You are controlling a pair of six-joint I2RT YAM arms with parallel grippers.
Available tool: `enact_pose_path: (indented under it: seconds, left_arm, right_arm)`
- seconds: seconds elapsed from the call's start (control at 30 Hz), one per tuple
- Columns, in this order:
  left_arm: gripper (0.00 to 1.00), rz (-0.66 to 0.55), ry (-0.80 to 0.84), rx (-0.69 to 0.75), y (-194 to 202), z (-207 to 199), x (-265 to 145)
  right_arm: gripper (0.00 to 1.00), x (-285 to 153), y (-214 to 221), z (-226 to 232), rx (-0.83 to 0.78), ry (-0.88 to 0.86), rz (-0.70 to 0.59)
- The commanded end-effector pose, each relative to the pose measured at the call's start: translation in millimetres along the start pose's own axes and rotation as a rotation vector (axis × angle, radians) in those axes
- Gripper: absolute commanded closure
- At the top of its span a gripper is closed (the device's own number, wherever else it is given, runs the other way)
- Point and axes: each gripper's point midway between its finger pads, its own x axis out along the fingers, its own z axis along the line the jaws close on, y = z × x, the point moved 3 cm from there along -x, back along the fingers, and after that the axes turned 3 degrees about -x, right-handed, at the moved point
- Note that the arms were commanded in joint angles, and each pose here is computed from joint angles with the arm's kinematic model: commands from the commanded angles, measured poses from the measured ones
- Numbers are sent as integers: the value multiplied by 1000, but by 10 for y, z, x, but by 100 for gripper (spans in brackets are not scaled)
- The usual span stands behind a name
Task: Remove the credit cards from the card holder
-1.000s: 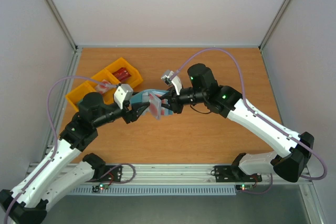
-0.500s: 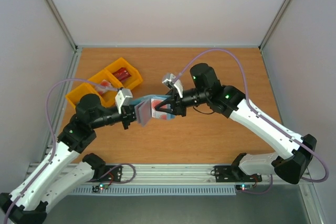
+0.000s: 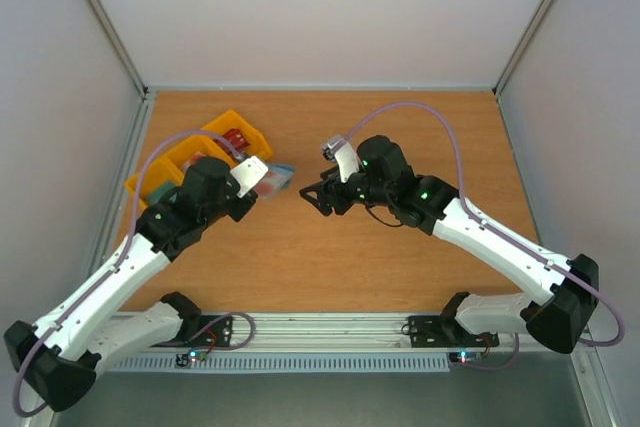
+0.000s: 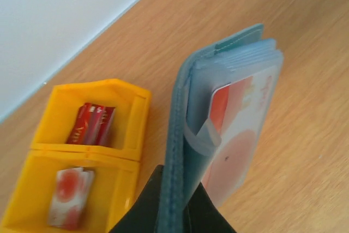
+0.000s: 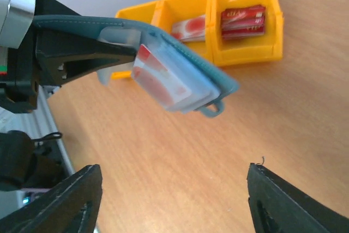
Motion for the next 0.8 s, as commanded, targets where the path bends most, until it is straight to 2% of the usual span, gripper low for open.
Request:
enact_pose_path:
  seconds: [0.0,0.03,0.07,0.1,0.23,0.57,0.63,0.67,0.77]
  left_arm:
    - [100,-26,-2,91,-248,70,-228]
    - [100,-41,73,32,-280,-24,-264]
    - [100,-58,165,-14,-313,-137,-311]
    - [100,-71,245,-87,-345,-232,-360]
    - [100,-80,453,-245,-406,-470,-486]
    - [100,-116,652,-472,-449,-635,-508]
    - [100,-127,676,-505,-457,-641,-532]
    - [100,-140,690,-507,-476,-643,-552]
    - [100,-175,732,-519,-521,-646,-616]
  right_arm:
    - [21,-91,-187,60,-18,-12,-121]
    - [15,-100,-164,99,-35,-43,-119]
    - [5,-114,-139,144,-54,-79,-114]
    - [2,-136,-105,173,-76,-114,-106]
    - [2,-248,2,42,-49,-119,-101]
    - [2,-279,1,359,-97,-393,-123]
    - [7,-255,8,360,-86,-400,-109]
    - [13,-242,17,362,-82,-405,-98]
    - [42,-233,64,416,-82,-458,-72]
